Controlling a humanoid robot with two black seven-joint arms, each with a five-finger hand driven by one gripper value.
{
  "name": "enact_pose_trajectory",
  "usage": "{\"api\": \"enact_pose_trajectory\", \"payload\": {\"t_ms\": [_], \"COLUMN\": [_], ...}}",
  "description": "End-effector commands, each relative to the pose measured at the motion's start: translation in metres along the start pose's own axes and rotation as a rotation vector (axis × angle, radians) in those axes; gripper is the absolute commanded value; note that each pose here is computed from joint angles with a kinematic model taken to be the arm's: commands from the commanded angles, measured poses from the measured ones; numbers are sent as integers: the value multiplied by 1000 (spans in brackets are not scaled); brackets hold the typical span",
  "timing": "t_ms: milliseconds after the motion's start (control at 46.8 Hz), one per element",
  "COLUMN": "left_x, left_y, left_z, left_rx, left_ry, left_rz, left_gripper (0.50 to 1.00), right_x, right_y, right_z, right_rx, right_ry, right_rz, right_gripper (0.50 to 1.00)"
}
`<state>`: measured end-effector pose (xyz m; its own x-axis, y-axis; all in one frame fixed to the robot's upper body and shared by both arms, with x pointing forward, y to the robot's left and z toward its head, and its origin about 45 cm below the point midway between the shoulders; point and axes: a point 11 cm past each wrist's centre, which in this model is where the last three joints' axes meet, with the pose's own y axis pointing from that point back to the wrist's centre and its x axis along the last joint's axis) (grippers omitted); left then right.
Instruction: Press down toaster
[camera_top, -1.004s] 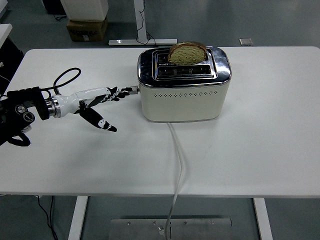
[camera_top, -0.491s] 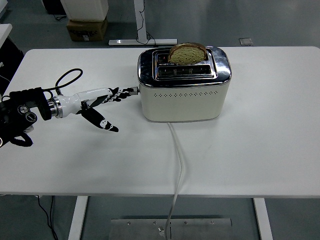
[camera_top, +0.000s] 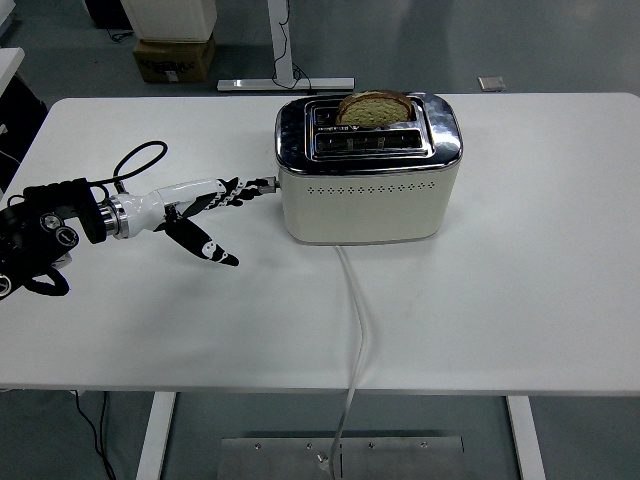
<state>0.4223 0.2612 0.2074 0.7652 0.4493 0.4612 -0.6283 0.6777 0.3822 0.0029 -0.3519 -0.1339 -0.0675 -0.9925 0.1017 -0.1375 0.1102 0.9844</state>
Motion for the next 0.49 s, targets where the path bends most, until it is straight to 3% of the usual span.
{"api": "enact_pose_trajectory", "payload": {"t_ms": [0,470], "left_x": [0,-4], "left_y": [0,-2], "left_z": [-1,-8], "left_rx": [4,14], "left_ry": [1,18], "left_rz": [1,2], "left_gripper": [1000,1000], "right_x": [0,0], "right_y": [0,0], "right_z": [0,0], "right_rx": [0,0], "right_ry": [2,1], "right_rz": [0,0], "right_gripper": [1000,1000]}}
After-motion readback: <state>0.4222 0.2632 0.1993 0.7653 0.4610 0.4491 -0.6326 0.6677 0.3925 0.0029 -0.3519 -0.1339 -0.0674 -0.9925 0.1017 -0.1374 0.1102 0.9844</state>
